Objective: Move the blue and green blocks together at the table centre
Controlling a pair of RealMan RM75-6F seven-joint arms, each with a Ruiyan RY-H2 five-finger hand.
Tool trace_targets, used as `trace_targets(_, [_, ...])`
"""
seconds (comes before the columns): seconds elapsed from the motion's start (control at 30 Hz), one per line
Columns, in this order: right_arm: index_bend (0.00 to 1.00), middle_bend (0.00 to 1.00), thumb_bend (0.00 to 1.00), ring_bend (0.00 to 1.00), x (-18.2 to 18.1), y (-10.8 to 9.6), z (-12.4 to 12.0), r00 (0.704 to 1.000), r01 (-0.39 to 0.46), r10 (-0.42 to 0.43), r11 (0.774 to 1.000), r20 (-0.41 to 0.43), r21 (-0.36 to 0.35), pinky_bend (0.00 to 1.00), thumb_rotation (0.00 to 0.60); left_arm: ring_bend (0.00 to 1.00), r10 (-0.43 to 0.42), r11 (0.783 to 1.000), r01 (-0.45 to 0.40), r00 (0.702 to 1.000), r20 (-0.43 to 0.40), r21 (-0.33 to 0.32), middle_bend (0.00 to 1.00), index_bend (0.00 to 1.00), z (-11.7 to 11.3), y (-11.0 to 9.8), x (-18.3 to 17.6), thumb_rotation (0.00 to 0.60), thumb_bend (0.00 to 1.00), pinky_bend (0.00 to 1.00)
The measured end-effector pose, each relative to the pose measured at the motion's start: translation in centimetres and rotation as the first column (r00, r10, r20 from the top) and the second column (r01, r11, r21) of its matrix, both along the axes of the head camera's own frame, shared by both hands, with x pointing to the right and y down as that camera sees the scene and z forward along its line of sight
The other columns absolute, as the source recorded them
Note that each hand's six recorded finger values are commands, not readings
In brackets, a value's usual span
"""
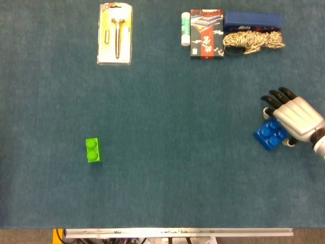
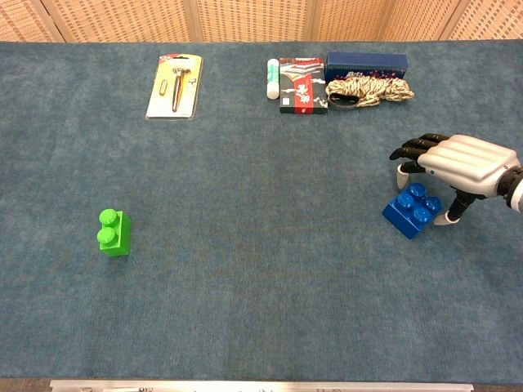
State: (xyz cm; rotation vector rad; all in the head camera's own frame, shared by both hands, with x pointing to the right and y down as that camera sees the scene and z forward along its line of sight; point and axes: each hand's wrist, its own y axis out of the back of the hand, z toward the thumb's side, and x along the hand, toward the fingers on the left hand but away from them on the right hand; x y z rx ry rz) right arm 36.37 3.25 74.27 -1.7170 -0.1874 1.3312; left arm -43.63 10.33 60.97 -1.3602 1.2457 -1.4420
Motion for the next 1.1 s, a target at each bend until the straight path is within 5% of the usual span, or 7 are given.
trace_targets(0.3, [0.57, 0.13, 0.04, 0.02, -0.1, 0.0, 0.2, 0.999, -0.02, 0.02, 1.0, 0.03, 0.013, 0.07, 0.6, 0.28, -0.001, 1.0, 0.001, 1.0, 0.001, -0.002, 0.4, 0.46, 0.0, 0.0, 0.0, 0.6, 0.0, 0.45])
trace_targets(0.8, [0.57, 0.13, 0.04, 0.02, -1.3, 0.0, -1.1, 0.978, -0.156, 0.158, 0.987, 0.133, -0.027, 0.07, 0.6, 0.28, 0.026, 1.0, -0.026, 0.999, 0.021, -0.007, 0.4, 0.46, 0.0, 0.0, 0.2, 0.6, 0.0, 0.45])
trace_targets(1.1, [0.57, 0.13, 0.04, 0.01, -3.3, -0.7, -2.1, 0.976, -0.185, 0.185, 0.983, 0.115, -0.011, 0.07, 0.6, 0.28, 0.061, 0.998, -0.061, 0.996, 0.068, -0.003, 0.38, 0.46, -0.9, -0.1, -0.7, 0.6, 0.0, 0.45])
